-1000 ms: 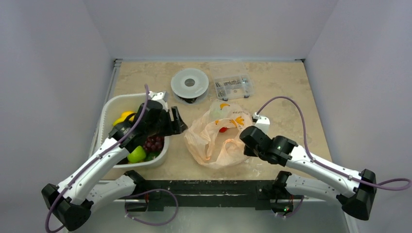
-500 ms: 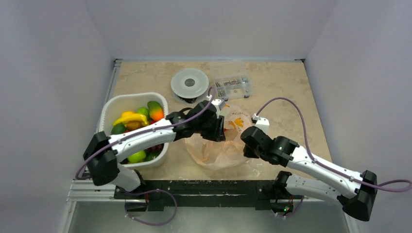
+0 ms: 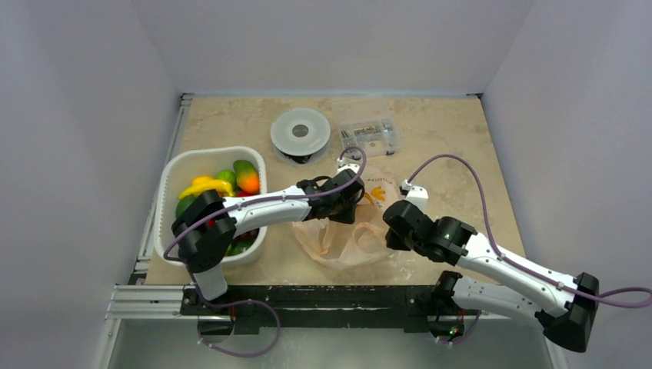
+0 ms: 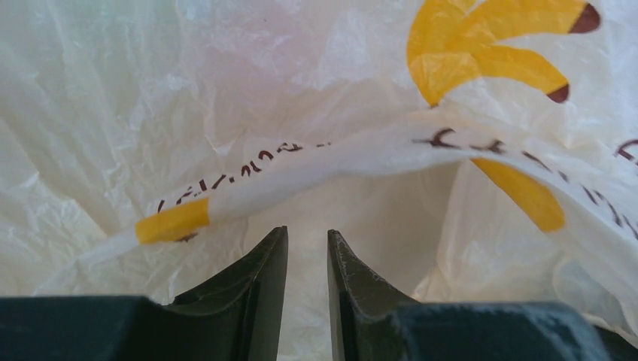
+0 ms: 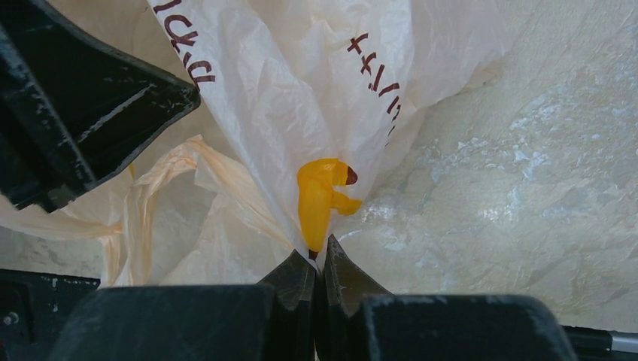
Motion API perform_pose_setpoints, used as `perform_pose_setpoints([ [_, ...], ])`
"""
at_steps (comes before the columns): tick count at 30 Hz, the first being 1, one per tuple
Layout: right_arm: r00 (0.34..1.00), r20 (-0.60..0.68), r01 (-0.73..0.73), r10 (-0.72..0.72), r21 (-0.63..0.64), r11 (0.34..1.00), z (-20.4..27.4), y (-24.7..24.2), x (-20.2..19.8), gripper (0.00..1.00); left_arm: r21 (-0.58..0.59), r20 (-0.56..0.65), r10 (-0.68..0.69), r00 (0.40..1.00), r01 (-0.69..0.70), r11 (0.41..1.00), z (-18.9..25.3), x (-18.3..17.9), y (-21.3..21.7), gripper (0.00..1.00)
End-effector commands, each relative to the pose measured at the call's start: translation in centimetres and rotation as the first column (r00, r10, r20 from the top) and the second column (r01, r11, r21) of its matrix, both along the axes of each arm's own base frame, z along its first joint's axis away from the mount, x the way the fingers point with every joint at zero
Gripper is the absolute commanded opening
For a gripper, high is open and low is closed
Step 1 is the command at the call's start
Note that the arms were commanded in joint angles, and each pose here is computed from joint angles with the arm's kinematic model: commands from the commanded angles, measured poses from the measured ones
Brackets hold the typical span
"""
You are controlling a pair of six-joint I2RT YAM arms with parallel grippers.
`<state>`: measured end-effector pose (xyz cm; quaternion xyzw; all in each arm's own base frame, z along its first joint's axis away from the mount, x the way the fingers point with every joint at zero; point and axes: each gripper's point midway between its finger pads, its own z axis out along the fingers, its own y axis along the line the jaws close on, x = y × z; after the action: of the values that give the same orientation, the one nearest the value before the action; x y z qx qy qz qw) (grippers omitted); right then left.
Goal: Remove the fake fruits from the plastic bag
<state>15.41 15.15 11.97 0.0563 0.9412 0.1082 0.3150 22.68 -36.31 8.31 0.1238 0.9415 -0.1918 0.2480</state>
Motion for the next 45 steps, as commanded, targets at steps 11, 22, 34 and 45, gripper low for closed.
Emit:
perform_pose_setpoints([
  [11, 0.999, 0.042, 0.031, -0.033, 0.035, 0.999, 1.3, -0.3, 0.3, 0.0, -0.056, 0.134, 0.18, 0.974, -0.174, 0.983, -0.2, 5.6, -1.9, 0.4],
  [22, 0.998, 0.058, 0.034, -0.037, 0.041, 0.999, 1.8, -0.4, 0.5, 0.0, -0.032, 0.154, 0.215, 0.965, -0.212, 0.977, -0.4, 8.6, -2.1, 0.63],
  [34, 0.998, 0.062, 0.025, -0.028, 0.043, 0.999, 2.0, -0.1, 0.6, 0.0, 0.037, 0.217, 0.22, 0.951, -0.234, 0.972, -2.8, 11.6, -2.7, 0.65],
  [45, 0.997, 0.067, 0.026, -0.03, 0.054, 0.998, 1.9, -0.2, 0.6, 0.0, -0.022, 0.167, 0.084, 0.982, -0.081, 0.996, 0.6, 8.7, -2.8, 0.24],
])
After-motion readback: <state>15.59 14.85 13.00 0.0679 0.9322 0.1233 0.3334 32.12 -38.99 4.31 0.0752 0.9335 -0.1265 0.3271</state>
